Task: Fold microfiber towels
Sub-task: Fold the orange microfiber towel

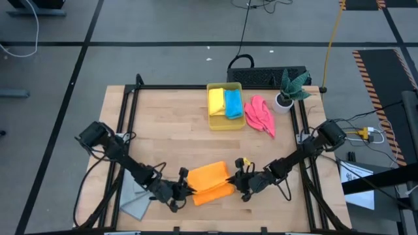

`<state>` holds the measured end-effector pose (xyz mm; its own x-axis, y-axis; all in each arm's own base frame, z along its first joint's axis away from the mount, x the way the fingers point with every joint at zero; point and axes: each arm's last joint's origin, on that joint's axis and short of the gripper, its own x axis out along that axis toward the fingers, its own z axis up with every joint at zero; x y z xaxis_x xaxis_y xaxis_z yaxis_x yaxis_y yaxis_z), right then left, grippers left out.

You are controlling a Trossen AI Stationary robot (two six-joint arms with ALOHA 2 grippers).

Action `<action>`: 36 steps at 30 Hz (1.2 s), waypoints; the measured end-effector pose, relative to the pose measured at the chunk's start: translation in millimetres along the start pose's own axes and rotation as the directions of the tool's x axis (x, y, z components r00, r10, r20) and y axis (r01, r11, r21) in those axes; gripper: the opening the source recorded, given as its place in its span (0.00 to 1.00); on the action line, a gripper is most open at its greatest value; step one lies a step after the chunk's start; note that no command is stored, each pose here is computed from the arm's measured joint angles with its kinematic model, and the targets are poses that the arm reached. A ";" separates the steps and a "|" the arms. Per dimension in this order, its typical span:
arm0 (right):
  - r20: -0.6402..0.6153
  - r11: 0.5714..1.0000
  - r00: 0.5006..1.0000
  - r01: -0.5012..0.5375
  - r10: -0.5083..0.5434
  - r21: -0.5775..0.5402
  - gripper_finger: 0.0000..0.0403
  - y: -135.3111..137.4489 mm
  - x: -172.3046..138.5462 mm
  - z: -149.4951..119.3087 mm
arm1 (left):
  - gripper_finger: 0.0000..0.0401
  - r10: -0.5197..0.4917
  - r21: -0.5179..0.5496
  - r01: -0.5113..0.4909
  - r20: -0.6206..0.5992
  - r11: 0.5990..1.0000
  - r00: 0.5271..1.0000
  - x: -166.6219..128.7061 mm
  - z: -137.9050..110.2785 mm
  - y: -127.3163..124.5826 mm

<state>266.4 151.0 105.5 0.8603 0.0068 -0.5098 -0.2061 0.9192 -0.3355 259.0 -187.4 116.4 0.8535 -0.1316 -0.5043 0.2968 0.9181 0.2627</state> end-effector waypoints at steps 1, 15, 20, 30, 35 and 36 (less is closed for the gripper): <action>0.002 1.000 1.000 0.000 0.000 0.000 0.01 0.1 0.2 0.0 | 0.10 -0.001 -0.012 0.001 -0.004 1.000 1.000 1.1 -1.4 -0.5; 0.007 1.000 1.000 0.000 0.000 -0.011 0.01 -0.1 -0.1 0.6 | 0.41 -0.108 -0.101 0.106 -0.008 0.989 0.994 -1.5 4.1 -3.0; 0.041 1.000 0.999 -0.001 0.001 -0.002 0.01 -0.4 -0.2 4.2 | 0.44 -0.046 -0.194 0.038 -0.033 0.980 0.998 -20.7 16.5 7.2; 0.154 0.991 0.980 -0.130 0.126 0.012 0.01 6.7 -3.7 14.8 | 0.44 0.061 -0.233 -0.089 -0.127 0.968 0.990 -27.0 13.4 25.5; 0.153 0.987 0.976 -0.154 0.157 -0.036 0.01 16.1 -9.0 15.3 | 0.44 0.046 -0.276 -0.100 -0.196 0.956 0.980 -19.5 -3.3 28.4; 0.157 0.987 0.975 -0.155 0.160 -0.042 0.01 16.6 -10.5 16.4 | 0.44 0.043 -0.274 -0.099 -0.203 0.957 0.978 -19.0 -5.7 28.1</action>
<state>261.6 172.7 118.2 0.8785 0.2155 -0.4264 -0.3565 0.8898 -0.2850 248.7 -157.0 128.7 0.7604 -0.0135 -0.6494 0.0826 0.9937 0.0761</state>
